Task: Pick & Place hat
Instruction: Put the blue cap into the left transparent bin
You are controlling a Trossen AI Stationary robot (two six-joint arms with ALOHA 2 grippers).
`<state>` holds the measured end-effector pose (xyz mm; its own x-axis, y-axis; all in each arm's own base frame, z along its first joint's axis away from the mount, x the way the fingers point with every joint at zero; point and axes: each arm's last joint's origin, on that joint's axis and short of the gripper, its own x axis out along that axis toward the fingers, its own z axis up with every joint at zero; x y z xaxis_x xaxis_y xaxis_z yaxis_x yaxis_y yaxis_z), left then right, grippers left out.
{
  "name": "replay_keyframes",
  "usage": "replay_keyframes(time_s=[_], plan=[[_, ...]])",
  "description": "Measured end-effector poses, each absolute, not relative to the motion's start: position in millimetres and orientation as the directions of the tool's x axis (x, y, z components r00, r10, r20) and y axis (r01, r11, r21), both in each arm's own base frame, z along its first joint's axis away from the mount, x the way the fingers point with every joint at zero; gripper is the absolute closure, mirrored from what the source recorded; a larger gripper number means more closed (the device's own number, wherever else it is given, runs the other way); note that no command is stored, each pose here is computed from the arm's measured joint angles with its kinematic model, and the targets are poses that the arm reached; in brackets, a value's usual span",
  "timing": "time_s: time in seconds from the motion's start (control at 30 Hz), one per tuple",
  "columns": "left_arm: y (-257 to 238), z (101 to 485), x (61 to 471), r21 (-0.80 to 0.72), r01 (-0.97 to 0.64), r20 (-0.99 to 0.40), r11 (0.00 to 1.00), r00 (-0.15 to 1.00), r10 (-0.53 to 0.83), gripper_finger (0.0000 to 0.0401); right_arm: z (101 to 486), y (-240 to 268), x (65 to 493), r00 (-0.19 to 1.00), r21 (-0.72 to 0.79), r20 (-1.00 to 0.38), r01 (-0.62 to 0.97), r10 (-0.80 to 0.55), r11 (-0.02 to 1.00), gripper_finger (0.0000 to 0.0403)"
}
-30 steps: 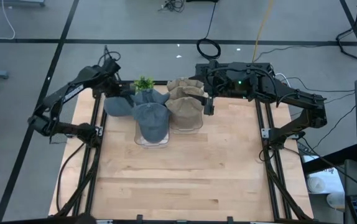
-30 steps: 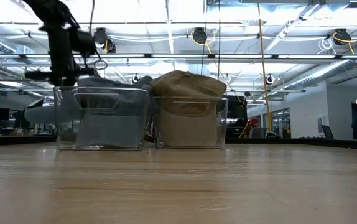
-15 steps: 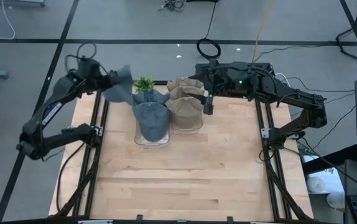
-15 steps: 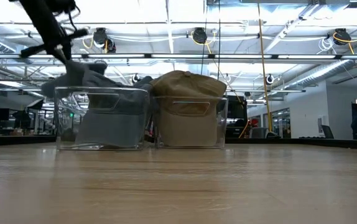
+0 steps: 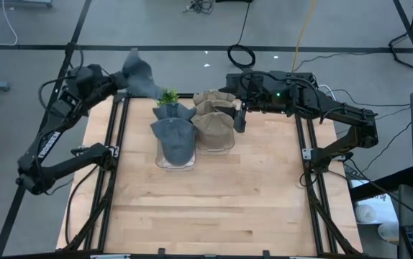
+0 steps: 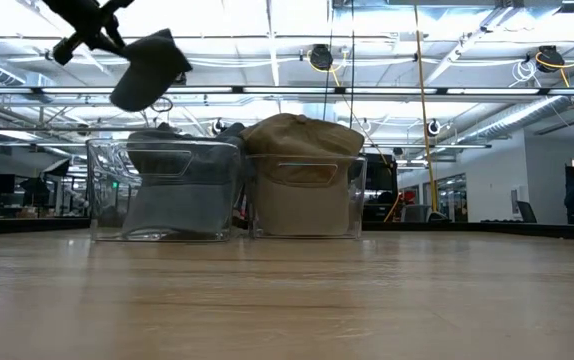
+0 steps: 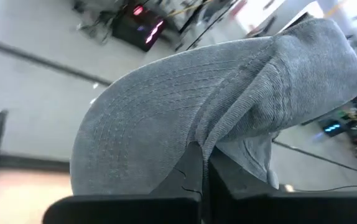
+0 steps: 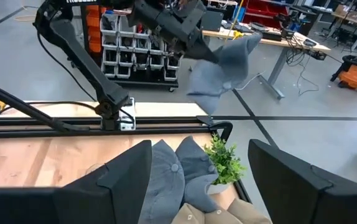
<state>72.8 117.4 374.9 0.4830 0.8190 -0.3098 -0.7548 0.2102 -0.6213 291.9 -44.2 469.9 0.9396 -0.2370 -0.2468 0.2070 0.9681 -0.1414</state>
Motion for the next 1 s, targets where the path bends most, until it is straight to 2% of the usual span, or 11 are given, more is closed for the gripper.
replay_keyframes(time_s=[0.17, 0.33, 0.57, 0.7, 0.83, 1.0], plan=[[114, 388, 77, -0.622, -0.711, -0.179, 0.329, 0.537, 0.824, 0.0401, 467, -44, 293, 0.940, -0.141, -0.247, 0.207, -0.237, 0.968, 0.0149], [112, 400, 82, -0.625, -0.648, -0.053, 0.435, 0.591, 0.805, 0.0401, 446, -46, 304, 0.938, -0.141, -0.255, 0.206, -0.237, 0.968, 0.0149], [109, 413, 86, -0.623, -0.581, 0.081, 0.524, 0.618, 0.782, 0.0401, 418, -48, 315, 0.937, -0.134, -0.249, 0.215, -0.243, 0.967, 0.0149], [107, 419, 88, -0.600, -0.541, 0.139, 0.589, 0.654, 0.743, 0.0401, 417, -51, 314, 0.931, -0.057, -0.250, 0.260, -0.266, 0.964, 0.0147], [105, 420, 90, -0.601, -0.521, 0.149, 0.606, 0.672, 0.726, 0.0401, 417, -51, 309, 0.923, -0.032, -0.275, 0.272, -0.270, 0.962, 0.0124], [103, 421, 92, -0.601, -0.500, 0.166, 0.624, 0.685, 0.709, 0.0401, 429, -49, 300, 0.938, -0.090, -0.214, 0.258, -0.271, 0.962, 0.0081]])
